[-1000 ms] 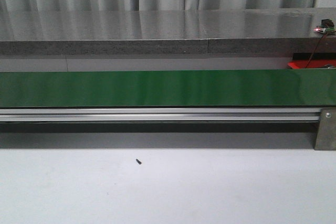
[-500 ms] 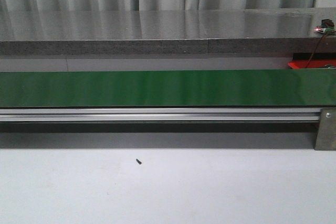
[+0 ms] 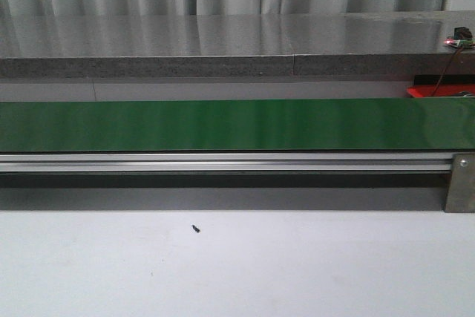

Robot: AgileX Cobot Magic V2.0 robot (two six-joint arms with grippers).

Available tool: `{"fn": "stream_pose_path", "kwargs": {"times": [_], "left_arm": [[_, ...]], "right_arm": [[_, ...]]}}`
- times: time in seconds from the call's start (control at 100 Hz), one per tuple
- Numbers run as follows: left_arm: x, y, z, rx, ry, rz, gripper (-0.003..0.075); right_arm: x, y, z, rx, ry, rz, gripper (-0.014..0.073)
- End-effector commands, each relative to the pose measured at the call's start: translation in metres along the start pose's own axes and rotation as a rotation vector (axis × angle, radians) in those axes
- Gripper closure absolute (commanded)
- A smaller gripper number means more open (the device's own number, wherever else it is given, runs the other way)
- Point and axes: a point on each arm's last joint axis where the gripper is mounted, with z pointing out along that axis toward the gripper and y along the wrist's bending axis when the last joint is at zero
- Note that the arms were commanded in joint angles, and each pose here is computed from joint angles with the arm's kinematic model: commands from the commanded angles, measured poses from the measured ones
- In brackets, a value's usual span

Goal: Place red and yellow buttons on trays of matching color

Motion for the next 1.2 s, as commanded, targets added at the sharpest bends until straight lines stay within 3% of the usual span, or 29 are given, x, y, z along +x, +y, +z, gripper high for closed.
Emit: {"fn": "stream_pose_path", "kwargs": {"times": [0.0,0.26,0.43,0.89,1.19], "left_arm": [[-0.014,0.001,-0.004,-0.02,-0.095,0.001,0.074],[-0.023,0.018,0.01,-0.184,-0.094,-0.091,0.074],[-0.035,0.03,0.022,-0.297,-0.079,-0.076,0.074],[-0.097,0.059,0.063,-0.381,-0.071,-0.224,0.074],[-0.101,0.102,0.071,-0.459,-0.06,-0.331,0.074]], "right_arm": [[-0.011,0.0,-0.004,0.002,-0.079,0.004,0.0664],[-0.011,0.0,-0.004,0.002,-0.079,0.004,0.0664],[-0.011,0.0,-0.004,0.002,-0.079,0.004,0.0664],[-0.011,0.0,-0.004,0.002,-0.079,0.004,0.0664],[-0.011,0.0,-0.004,0.002,-0.079,0.004,0.0664]]}}
